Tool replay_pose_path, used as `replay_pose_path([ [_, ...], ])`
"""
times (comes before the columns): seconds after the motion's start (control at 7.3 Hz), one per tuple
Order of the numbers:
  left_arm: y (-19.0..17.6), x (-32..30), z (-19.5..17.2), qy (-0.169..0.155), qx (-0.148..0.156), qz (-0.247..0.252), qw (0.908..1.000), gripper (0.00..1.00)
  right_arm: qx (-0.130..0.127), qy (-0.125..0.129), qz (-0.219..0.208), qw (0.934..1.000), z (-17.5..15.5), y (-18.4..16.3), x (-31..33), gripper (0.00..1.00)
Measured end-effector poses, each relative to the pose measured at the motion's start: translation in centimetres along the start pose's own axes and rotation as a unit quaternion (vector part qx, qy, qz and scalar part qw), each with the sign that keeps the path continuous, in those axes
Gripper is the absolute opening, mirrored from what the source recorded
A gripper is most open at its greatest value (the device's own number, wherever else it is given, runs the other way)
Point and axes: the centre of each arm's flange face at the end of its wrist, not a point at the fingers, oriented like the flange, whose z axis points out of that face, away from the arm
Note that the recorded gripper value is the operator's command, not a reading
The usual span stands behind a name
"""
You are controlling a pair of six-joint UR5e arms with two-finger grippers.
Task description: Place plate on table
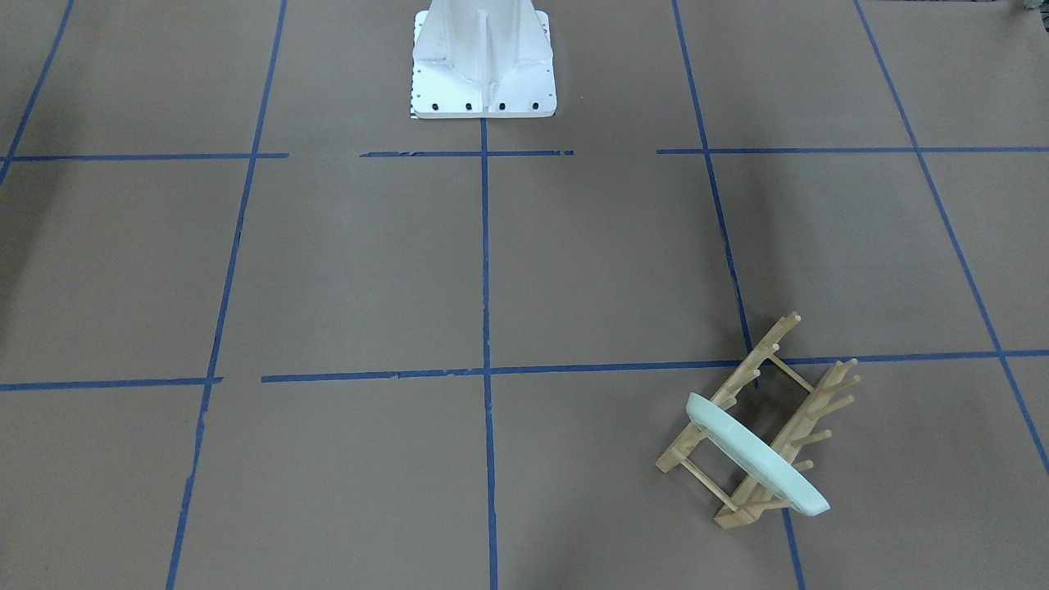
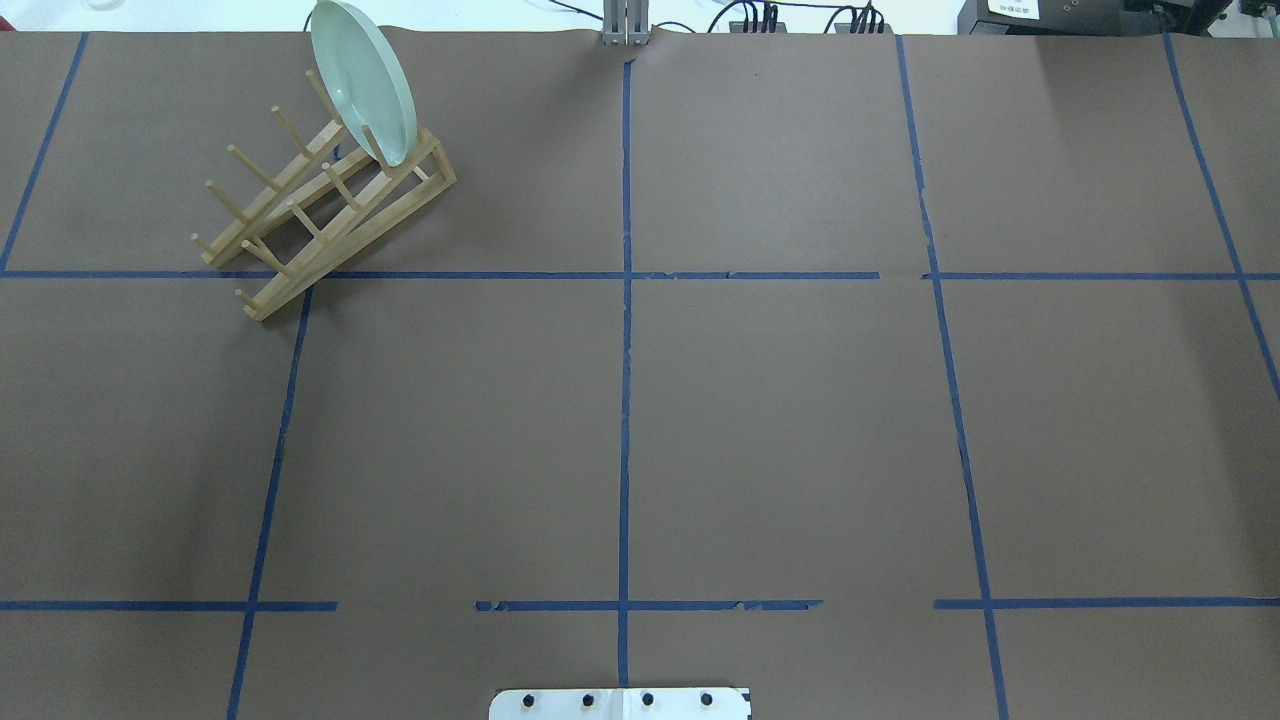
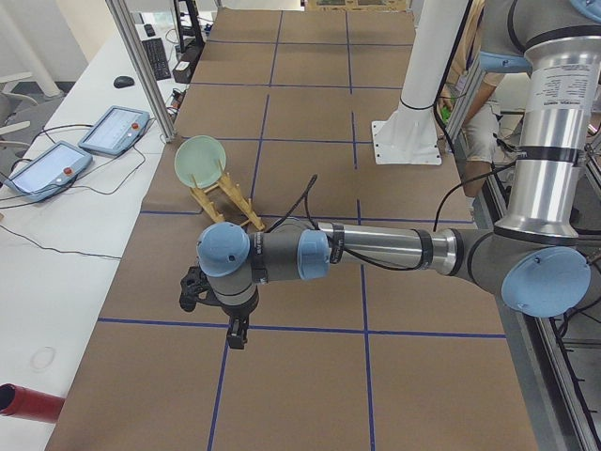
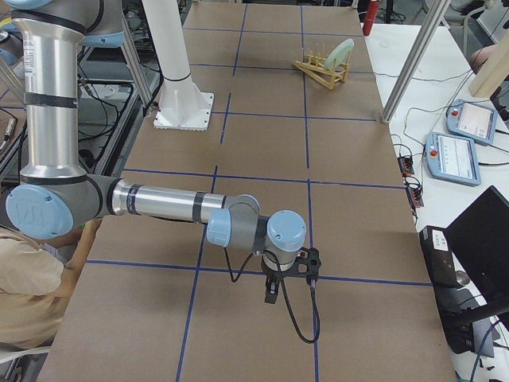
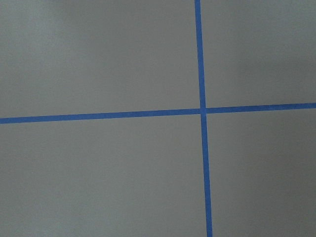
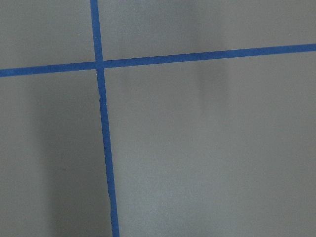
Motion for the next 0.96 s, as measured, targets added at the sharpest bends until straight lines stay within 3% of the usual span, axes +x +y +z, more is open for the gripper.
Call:
replay_pose_path([
  [0.68,0.2,1.2,-0.4,0.025,0.029,0.025,0.999,1.0,0.0,0.0,0.0,1.0,0.0,0.0,0.0,1.0],
  [0.96,1.2,1.7,0.6,0.099,0.067,0.033,0.9923,1.0,0.0,0.0,0.0,1.0,0.0,0.0,0.0,1.0],
])
